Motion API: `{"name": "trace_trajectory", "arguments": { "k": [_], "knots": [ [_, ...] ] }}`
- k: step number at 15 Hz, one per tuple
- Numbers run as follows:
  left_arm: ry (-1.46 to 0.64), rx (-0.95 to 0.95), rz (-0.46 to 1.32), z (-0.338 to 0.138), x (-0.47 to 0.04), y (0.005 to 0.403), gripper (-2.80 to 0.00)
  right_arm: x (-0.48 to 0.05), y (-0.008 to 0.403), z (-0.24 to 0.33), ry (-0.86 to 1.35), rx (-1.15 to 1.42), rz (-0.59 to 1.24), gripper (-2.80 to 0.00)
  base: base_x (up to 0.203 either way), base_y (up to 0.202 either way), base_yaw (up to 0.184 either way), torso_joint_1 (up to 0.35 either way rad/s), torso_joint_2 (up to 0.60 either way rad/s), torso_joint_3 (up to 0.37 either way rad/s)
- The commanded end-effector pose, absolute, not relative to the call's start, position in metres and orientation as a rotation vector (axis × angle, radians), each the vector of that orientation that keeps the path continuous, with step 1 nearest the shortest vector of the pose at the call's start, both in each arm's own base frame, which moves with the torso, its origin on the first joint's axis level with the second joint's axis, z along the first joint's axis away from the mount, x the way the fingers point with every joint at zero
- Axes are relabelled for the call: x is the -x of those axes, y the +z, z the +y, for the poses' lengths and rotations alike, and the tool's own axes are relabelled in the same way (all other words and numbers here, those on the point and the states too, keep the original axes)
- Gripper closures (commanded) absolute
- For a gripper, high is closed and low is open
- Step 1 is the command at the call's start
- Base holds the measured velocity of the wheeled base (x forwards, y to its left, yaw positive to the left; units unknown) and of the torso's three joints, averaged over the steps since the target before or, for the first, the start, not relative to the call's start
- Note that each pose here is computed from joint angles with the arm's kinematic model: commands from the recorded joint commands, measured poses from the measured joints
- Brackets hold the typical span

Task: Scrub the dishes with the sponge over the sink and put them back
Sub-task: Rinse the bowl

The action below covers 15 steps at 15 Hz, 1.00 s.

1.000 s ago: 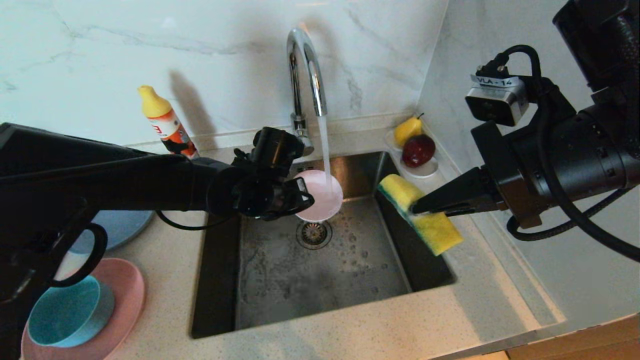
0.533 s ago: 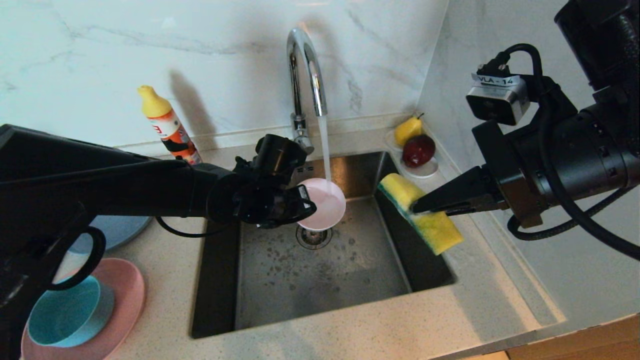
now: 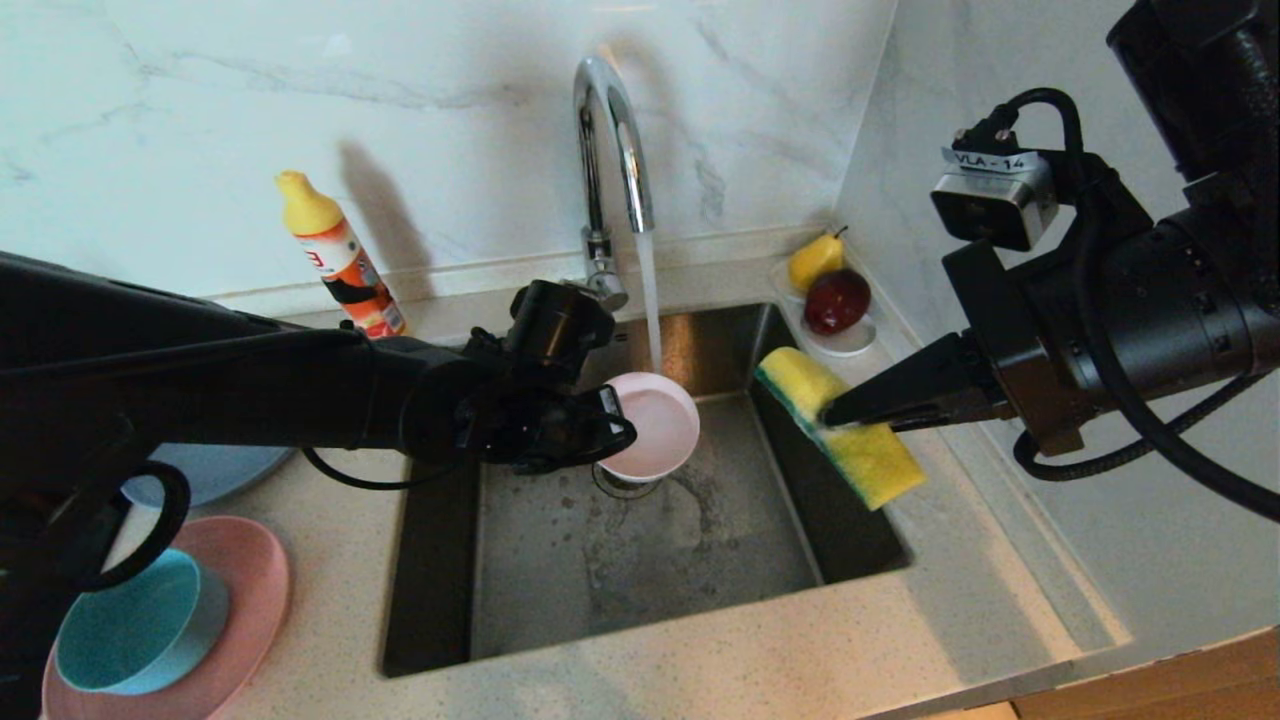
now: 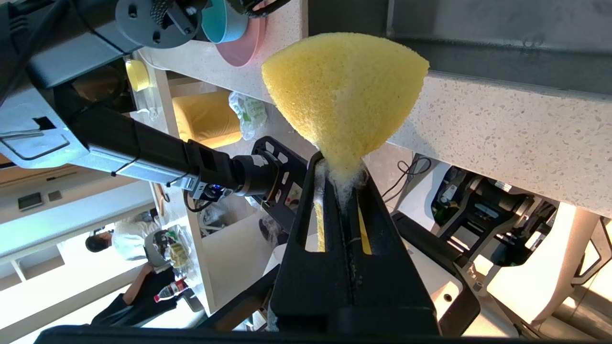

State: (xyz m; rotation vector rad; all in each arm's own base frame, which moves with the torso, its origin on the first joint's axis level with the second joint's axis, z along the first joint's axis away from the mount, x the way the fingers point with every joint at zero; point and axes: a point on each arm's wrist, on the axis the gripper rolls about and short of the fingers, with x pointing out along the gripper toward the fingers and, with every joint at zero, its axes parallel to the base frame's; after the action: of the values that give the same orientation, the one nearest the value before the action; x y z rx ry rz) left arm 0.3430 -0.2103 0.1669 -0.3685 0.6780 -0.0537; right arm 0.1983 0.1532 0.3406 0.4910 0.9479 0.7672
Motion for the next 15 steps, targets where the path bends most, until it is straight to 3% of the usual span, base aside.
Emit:
{"name": "trace_trajectory", "arguments": {
  "k": [1,15],
  "knots": [
    [-0.053,0.375,0.676,-0.209,-0.339,0.17,0.0,-0.198,0.34,0.153,0.767,-0.493,0.956,0.0,0.0,0.0,0.0,0.0,0.0,0.0],
    [0.0,0.408,0.7,-0.213,-0.361,0.15,0.0,-0.202,0.336,0.156,0.76,-0.491,0.97,0.0,0.0,0.0,0.0,0.0,0.0,0.0]
  ]
}}
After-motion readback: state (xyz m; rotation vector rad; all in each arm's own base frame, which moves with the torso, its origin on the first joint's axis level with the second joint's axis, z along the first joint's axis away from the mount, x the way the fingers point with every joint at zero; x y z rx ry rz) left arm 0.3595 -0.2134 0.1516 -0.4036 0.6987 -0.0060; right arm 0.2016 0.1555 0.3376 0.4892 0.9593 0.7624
